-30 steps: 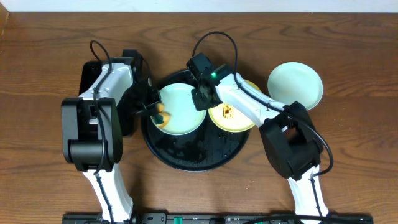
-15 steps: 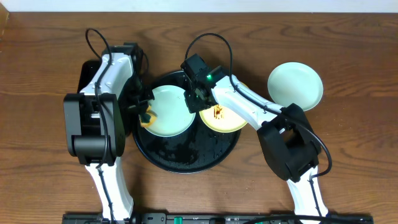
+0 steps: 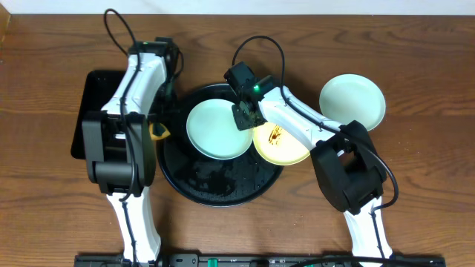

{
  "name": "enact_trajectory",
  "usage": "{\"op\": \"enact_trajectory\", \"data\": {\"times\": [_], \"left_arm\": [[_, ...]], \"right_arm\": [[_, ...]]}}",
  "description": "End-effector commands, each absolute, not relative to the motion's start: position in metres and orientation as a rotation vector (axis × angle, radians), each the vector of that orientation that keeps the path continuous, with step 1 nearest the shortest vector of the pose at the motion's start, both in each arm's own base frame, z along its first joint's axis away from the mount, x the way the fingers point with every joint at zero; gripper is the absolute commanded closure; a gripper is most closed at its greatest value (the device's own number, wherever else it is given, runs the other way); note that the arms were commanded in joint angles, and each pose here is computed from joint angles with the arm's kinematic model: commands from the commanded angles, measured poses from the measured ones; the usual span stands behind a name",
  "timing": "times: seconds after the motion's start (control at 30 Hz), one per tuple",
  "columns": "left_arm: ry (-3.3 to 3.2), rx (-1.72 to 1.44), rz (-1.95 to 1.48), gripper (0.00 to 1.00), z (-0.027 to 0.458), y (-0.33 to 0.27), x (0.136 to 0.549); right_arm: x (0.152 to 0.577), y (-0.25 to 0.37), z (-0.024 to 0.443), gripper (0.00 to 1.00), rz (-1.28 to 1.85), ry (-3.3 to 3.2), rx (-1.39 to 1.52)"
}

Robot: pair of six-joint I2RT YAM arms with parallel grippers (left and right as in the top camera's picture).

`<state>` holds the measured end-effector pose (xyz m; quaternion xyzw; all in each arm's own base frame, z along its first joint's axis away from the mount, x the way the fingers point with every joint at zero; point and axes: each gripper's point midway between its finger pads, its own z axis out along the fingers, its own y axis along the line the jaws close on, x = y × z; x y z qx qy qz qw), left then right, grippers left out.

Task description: Clean dirty plates on tray and stack at the side

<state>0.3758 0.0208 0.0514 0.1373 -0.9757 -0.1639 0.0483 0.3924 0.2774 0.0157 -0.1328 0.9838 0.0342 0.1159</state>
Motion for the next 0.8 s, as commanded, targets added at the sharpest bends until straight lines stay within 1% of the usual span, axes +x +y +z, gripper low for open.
{"op": "enact_trajectory", "data": {"times": [0.0, 0.33, 0.37, 0.4, 0.43, 0.47, 0.5, 0.53, 0.57, 0.6, 0.67, 0.7, 0.77], "left_arm": [[-2.975, 0.399, -0.541, 0.93, 0.053, 0.021, 0.379], [-2.991, 0.367, -0.495, 0.93, 0.051, 0.017, 0.382], [-2.992, 0.365, -0.495, 0.93, 0.051, 0.017, 0.382], [-2.991, 0.365, -0.495, 0.93, 0.051, 0.017, 0.382], [-2.991, 0.363, -0.494, 0.93, 0.051, 0.017, 0.382], [-2.991, 0.361, -0.494, 0.92, 0.051, 0.018, 0.382], [-2.990, 0.361, -0.494, 0.92, 0.051, 0.019, 0.382], [-2.989, 0.364, -0.493, 0.92, 0.051, 0.021, 0.382], [-2.988, 0.371, -0.492, 0.92, 0.051, 0.022, 0.382], [-2.987, 0.380, -0.492, 0.92, 0.051, 0.025, 0.382], [-2.984, 0.399, -0.490, 0.92, 0.052, 0.029, 0.382], [-2.983, 0.410, -0.489, 0.92, 0.054, 0.032, 0.383], [-2.983, 0.425, -0.487, 0.92, 0.057, 0.038, 0.384]], "right_arm": [[0.398, 0.259, 0.004, 0.99, -0.021, 2.873, -0.372], [0.406, 0.267, 0.011, 0.99, 0.013, 2.842, -0.370], [0.406, 0.268, 0.013, 0.95, 0.015, 2.839, -0.371], [0.407, 0.269, 0.014, 0.87, 0.018, 2.838, -0.372], [0.406, 0.271, 0.015, 0.76, 0.028, 2.839, -0.375], [0.406, 0.274, 0.016, 0.58, 0.043, 2.840, -0.379], [0.405, 0.276, 0.016, 0.45, 0.057, 2.841, -0.385], [0.403, 0.279, 0.017, 0.37, 0.071, 2.843, -0.391], [0.401, 0.282, 0.017, 0.33, 0.087, 2.846, -0.398], [0.399, 0.287, 0.017, 0.34, 0.113, 2.852, -0.408], [0.394, 0.295, 0.017, 0.51, 0.153, 2.859, -0.425], [0.392, 0.297, 0.017, 0.57, 0.165, 2.863, -0.414], [0.386, 0.307, 0.017, 0.62, 0.211, 2.873, -0.413]]}}
